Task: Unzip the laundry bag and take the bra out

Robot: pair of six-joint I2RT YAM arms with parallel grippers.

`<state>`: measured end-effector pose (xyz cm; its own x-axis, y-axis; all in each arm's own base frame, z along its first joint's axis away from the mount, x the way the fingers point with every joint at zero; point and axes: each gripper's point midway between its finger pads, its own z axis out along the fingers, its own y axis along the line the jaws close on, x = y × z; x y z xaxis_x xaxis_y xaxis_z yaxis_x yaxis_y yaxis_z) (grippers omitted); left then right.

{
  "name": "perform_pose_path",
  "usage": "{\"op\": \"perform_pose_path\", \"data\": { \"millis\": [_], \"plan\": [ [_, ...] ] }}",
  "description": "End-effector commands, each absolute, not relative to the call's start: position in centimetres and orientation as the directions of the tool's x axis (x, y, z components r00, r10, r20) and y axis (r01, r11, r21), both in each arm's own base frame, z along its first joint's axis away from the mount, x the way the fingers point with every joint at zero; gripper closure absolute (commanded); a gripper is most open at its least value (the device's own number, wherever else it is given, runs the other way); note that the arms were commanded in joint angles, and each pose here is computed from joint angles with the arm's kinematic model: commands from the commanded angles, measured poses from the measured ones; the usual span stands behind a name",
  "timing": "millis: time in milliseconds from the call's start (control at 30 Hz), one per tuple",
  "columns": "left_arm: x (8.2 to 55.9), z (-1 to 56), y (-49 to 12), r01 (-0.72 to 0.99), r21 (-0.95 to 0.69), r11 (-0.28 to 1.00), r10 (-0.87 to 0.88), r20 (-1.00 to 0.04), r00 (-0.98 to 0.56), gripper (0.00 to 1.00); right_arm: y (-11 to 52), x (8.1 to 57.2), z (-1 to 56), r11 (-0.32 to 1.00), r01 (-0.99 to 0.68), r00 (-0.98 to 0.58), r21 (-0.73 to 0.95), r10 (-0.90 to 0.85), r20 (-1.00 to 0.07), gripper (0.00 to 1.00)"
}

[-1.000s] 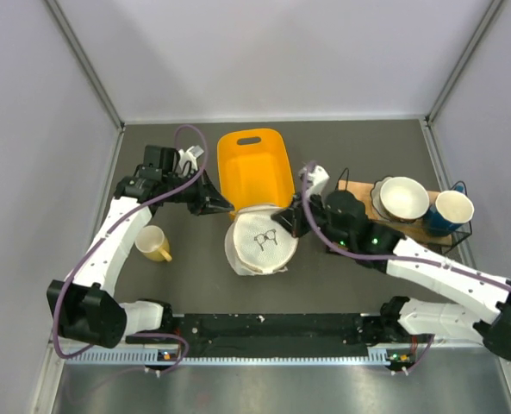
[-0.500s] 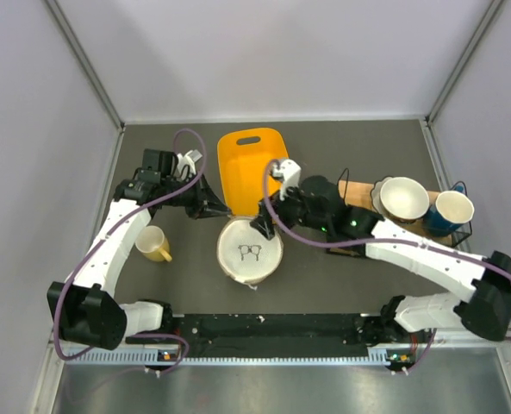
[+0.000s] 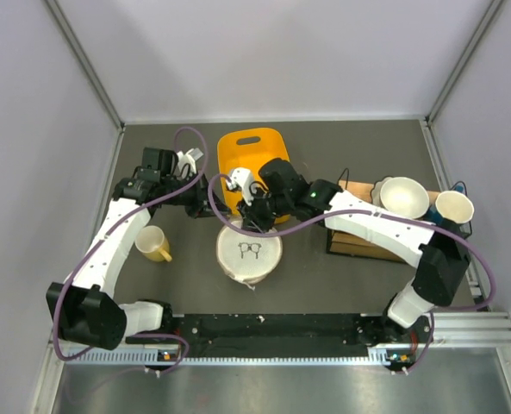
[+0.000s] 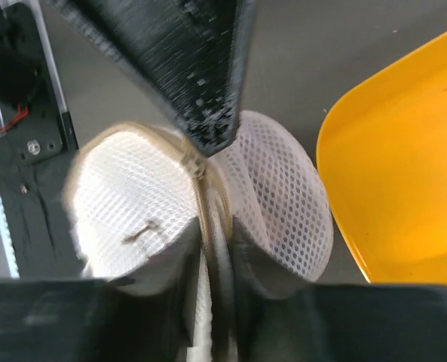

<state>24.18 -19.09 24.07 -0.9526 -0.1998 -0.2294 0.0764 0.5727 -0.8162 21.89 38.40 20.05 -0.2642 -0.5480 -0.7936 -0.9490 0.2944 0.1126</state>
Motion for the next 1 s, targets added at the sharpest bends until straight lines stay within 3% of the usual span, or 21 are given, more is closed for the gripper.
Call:
{"op": "perform_pose_path", "data": {
  "millis": [0,167,300,433,633,833,967],
  "plan": [
    [24.1,26.1,-19.2,0.162,-0.814,0.558,-0.184,-0.312,-0.932,1.0,38.4,20.9,22.0,0.243,-0.963,-0.233,0.117,-0.533,-0.813,1.0],
    [24.5,26.1,-18.6,0.159,-0.787,0.596,-0.194,-0.333,-0.923,1.0,35.6,24.6,22.5,0.482,-0.869,-0.342,0.11,-0.424,-0.839,1.0],
    [24.9,26.6,-18.0,0.151,-0.776,0.613,-0.217,-0.349,-0.912,1.0,32.7,26.4,24.9,0.645,-0.704,-0.475,0.296,-0.117,-0.872,1.0],
    [25.3,26.8,-17.5,0.137,-0.779,0.612,-0.241,-0.349,-0.906,1.0,30.8,25.7,27.7,0.655,-0.605,-0.479,0.453,0.154,-0.864,1.0],
    [24.5,25.8,-17.9,0.114,-0.808,0.578,-0.238,-0.301,-0.923,1.0,27.7,27.2,26.7,0.68,-0.327,-0.498,0.657,0.467,-0.731,1.0],
    [21.7,20.7,-17.6,0.033,-0.807,0.589,-0.207,-0.191,-0.96,1.0,29.2,28.0,28.0,0.646,-0.321,-0.518,0.693,0.493,-0.699,1.0],
    [21.6,20.1,-17.0,0.037,-0.781,0.624,-0.217,-0.218,-0.952,1.0,30.6,27.7,27.2,0.628,-0.331,-0.574,0.704,0.458,-0.678,1.0]
  ]
}}
